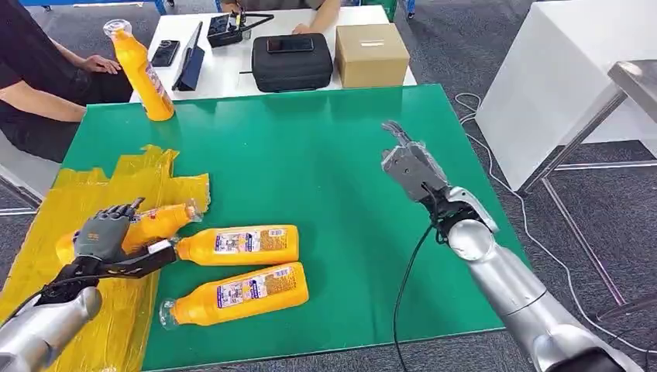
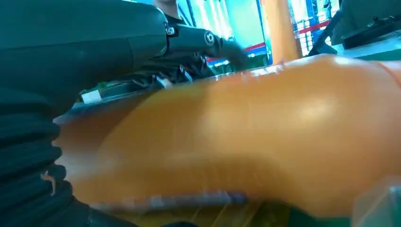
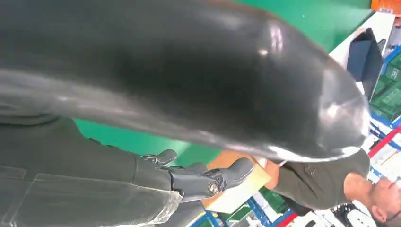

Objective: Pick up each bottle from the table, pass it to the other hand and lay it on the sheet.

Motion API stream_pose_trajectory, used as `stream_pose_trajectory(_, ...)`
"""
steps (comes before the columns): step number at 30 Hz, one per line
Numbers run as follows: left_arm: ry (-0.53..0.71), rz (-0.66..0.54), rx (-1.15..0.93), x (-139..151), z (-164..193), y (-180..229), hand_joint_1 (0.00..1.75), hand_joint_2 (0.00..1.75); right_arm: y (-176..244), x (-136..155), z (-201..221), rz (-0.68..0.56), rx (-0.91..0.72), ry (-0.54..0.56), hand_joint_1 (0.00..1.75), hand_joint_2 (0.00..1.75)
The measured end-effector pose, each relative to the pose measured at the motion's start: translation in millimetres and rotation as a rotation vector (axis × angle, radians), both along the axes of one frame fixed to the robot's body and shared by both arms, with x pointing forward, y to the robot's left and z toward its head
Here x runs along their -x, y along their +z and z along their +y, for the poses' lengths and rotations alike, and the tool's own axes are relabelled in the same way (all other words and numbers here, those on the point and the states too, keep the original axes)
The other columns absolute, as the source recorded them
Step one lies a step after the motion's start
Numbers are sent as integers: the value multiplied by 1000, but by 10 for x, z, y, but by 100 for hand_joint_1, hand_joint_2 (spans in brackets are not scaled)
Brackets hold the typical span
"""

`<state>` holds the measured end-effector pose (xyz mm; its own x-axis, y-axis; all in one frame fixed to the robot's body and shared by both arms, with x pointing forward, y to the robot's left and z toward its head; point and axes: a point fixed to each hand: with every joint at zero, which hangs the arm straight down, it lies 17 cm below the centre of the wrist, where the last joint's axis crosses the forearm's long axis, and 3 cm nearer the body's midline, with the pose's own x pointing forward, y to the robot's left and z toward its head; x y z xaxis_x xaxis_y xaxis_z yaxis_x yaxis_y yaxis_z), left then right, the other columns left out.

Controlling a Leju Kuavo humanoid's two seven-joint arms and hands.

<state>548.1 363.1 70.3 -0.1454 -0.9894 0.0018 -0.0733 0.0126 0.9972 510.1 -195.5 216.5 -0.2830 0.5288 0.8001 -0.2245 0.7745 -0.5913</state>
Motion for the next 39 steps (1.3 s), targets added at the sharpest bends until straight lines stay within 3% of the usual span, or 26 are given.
stream_pose_trajectory(9, -17, 14, 25, 37, -98, -72, 0, 0, -122, 62, 70, 26, 37, 37, 0, 0)
stream_pose_trajectory(18, 62, -35, 190, 26, 56, 48, 0, 0, -244, 270, 372, 32, 103, 133, 0, 0)
stream_pose_trajectory(20, 99, -50, 296, 31, 118, 83, 0, 0, -277, 324, 436, 38, 125, 162, 0, 0)
stream_pose_trajectory(23, 191, -125, 626, 32, 288, 265, 0, 0, -356, 445, 570, 37, 188, 214, 0, 0)
stream_pose_trajectory(24, 212, -163, 711, 35, 354, 356, 0, 0, -368, 471, 603, 30, 207, 222, 0, 175)
stream_pose_trajectory(28, 264, -305, 935, 105, 616, 682, 0, 0, -395, 612, 792, -7, 272, 264, 0, 175)
stream_pose_trajectory(32, 274, -490, 1217, 376, 882, 1054, 0, 0, -322, 762, 1000, -114, 367, 291, 0, 175)
stream_pose_trajectory(39, 209, -625, 1309, 663, 1008, 1532, 0, 0, -203, 978, 1325, -171, 344, 321, 0, 175)
